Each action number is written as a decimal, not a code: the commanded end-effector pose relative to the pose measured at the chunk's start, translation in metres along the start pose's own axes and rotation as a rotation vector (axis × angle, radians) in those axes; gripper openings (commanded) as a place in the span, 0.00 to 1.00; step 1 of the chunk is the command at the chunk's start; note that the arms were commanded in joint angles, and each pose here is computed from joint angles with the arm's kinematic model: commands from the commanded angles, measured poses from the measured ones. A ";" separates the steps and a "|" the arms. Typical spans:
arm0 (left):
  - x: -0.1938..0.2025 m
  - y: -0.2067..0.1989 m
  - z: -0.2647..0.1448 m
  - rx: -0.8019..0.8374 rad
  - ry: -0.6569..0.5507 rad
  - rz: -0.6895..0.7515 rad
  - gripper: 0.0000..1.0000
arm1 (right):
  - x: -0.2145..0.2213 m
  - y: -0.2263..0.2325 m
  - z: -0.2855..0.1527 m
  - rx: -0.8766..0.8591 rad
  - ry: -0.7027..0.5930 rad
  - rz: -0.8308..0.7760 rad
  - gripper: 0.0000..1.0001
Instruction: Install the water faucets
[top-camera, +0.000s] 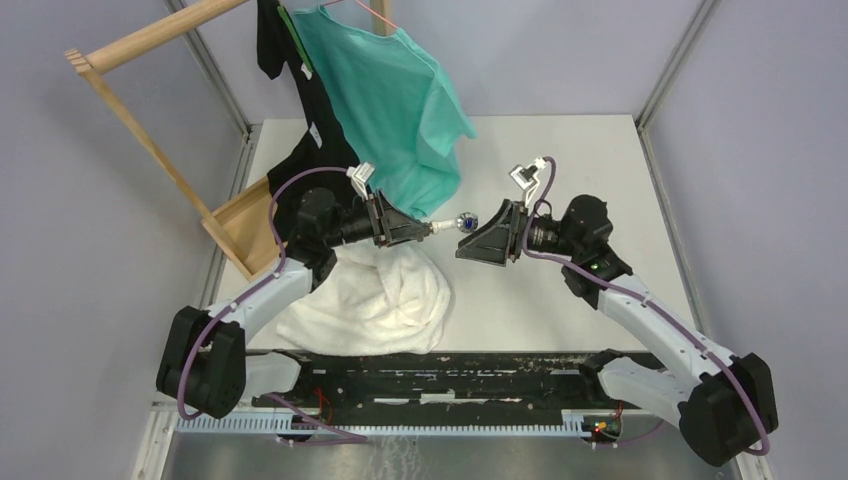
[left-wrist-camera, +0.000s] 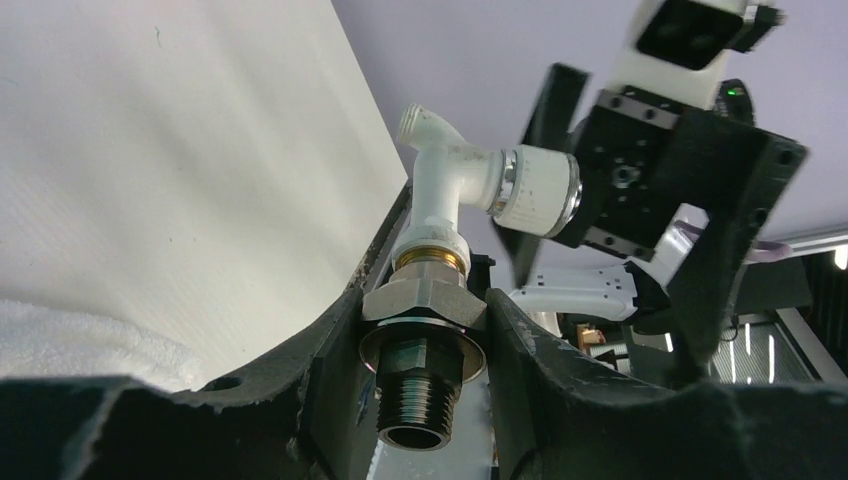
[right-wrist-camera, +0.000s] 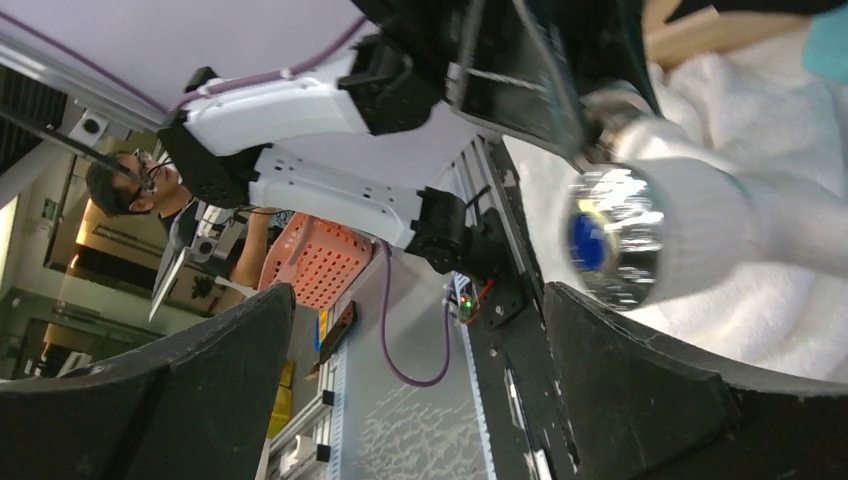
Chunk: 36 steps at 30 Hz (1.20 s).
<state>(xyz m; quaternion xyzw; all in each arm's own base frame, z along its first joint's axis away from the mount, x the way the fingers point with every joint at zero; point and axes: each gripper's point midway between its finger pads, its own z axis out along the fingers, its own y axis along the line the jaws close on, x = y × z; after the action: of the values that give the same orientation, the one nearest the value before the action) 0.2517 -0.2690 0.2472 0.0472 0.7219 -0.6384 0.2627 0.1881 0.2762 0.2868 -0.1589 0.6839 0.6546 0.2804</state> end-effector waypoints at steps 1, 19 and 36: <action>-0.013 -0.022 0.002 0.051 -0.005 0.120 0.03 | -0.027 0.053 -0.001 -0.097 -0.040 -0.146 1.00; 0.001 -0.036 0.000 0.075 0.023 0.121 0.03 | -0.056 0.027 -0.029 0.245 -0.109 -0.633 1.00; 0.005 -0.074 -0.004 0.107 0.161 0.043 0.03 | -0.004 0.025 -0.057 0.188 0.074 -1.004 0.99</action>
<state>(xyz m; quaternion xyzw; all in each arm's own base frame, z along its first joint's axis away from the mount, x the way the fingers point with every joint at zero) 0.2226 -0.2798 0.2777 0.0975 0.7279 -0.6487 0.1996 0.1721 0.2158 0.3050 -0.4246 0.6231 0.3703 0.5425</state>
